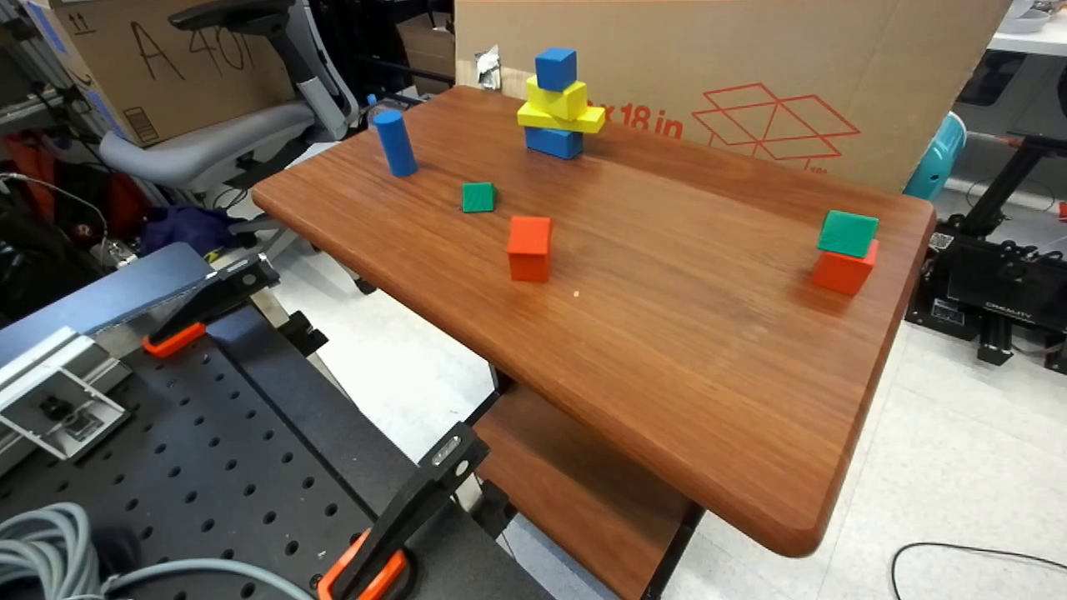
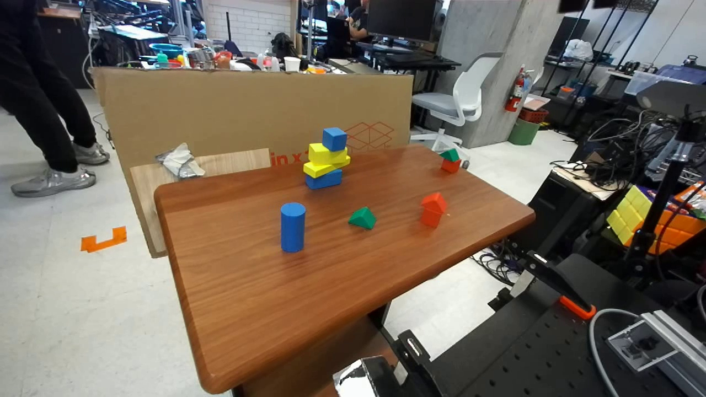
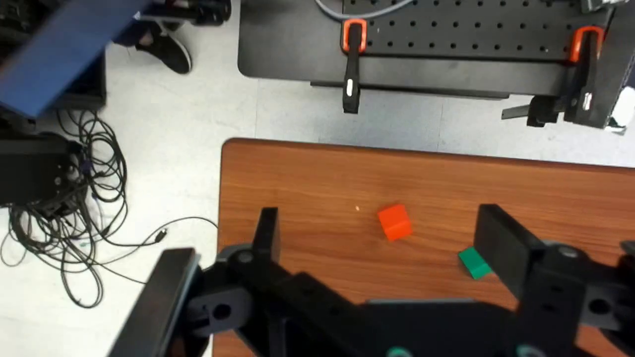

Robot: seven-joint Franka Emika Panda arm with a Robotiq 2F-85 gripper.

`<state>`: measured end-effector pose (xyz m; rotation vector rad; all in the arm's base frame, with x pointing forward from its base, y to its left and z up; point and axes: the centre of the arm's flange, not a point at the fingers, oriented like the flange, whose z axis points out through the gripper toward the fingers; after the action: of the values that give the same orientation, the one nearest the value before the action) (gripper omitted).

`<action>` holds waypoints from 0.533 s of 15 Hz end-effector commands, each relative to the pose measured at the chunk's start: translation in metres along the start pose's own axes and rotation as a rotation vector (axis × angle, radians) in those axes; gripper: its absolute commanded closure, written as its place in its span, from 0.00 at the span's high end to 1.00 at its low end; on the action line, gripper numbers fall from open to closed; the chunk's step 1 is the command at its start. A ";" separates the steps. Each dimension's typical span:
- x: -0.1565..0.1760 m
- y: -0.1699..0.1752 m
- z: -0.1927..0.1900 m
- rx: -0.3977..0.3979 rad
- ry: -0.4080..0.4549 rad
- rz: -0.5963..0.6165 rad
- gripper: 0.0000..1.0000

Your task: Move the blue cylinder block to the right

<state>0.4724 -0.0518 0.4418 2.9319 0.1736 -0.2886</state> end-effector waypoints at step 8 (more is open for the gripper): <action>0.149 -0.122 0.123 -0.091 0.129 -0.254 1.00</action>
<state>0.5524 0.0383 0.3017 2.8481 0.4802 -0.1786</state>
